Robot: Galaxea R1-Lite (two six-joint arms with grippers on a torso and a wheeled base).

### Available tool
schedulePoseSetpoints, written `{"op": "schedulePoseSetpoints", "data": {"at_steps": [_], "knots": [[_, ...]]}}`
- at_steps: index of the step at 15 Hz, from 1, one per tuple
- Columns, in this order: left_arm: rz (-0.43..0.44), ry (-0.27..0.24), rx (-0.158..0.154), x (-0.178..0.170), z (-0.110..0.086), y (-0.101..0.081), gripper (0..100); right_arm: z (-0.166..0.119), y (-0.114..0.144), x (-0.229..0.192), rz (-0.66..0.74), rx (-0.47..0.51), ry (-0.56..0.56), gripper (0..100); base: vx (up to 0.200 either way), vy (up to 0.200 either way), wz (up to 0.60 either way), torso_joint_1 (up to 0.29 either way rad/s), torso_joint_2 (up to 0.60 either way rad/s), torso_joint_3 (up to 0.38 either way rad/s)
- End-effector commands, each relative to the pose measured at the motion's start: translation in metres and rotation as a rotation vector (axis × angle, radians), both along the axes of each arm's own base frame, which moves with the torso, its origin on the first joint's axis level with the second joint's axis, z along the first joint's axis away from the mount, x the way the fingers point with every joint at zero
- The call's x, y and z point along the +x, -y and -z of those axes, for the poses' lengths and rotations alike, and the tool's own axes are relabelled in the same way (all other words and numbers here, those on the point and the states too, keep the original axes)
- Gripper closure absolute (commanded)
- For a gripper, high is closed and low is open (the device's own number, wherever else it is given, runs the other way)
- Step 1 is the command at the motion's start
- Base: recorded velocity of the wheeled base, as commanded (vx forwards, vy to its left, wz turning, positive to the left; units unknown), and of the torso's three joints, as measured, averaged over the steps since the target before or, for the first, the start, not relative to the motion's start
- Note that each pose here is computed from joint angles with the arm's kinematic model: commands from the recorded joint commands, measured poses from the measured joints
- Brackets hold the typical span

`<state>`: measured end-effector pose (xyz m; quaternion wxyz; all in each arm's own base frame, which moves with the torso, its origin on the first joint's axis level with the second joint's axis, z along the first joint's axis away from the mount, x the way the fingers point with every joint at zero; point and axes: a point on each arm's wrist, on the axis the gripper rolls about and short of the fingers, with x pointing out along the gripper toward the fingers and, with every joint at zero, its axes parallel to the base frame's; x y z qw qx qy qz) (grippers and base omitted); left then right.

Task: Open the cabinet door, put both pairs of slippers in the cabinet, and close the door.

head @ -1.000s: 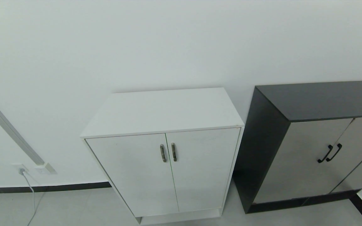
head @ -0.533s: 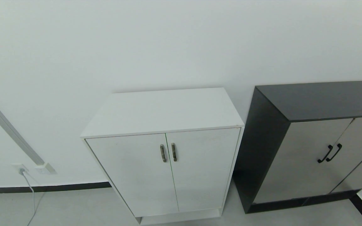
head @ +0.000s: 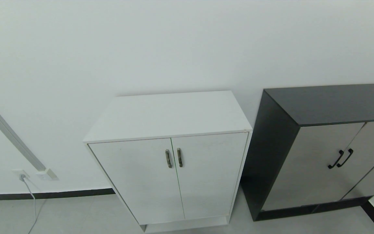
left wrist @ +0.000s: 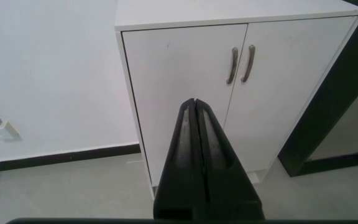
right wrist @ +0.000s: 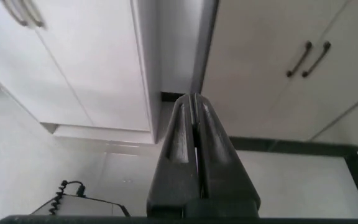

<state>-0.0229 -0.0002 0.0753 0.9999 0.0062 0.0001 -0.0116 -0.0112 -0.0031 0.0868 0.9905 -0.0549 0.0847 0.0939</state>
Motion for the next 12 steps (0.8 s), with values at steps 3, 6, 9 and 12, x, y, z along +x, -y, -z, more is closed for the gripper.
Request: {"op": "schedulePoseSetpoints", "data": {"at_steps": [3, 6, 9, 12], "knots": [[0.000, -0.001, 0.000, 0.000, 0.000, 0.000, 100, -0.001, -0.002, 0.007, -0.033, -0.049, -0.072, 100, 0.000, 0.000, 0.00, 0.000, 0.00, 0.000], [0.000, -0.001, 0.000, 0.000, 0.000, 0.000, 100, -0.001, 0.000, 0.007, 0.104, -0.058, -0.074, 100, 0.000, 0.000, 0.00, 0.000, 0.00, 0.000], [0.000, -0.001, 0.000, 0.000, 0.000, 0.000, 100, -0.001, -0.001, 0.001, 0.244, -0.040, -0.014, 100, 0.000, 0.000, 0.00, 0.000, 0.00, 0.000], [0.000, -0.001, 0.000, 0.000, 0.000, 0.000, 100, 0.001, -0.001, -0.006, 0.263, 0.007, 0.058, 100, 0.000, 0.000, 0.00, 0.000, 0.00, 0.000]]}}
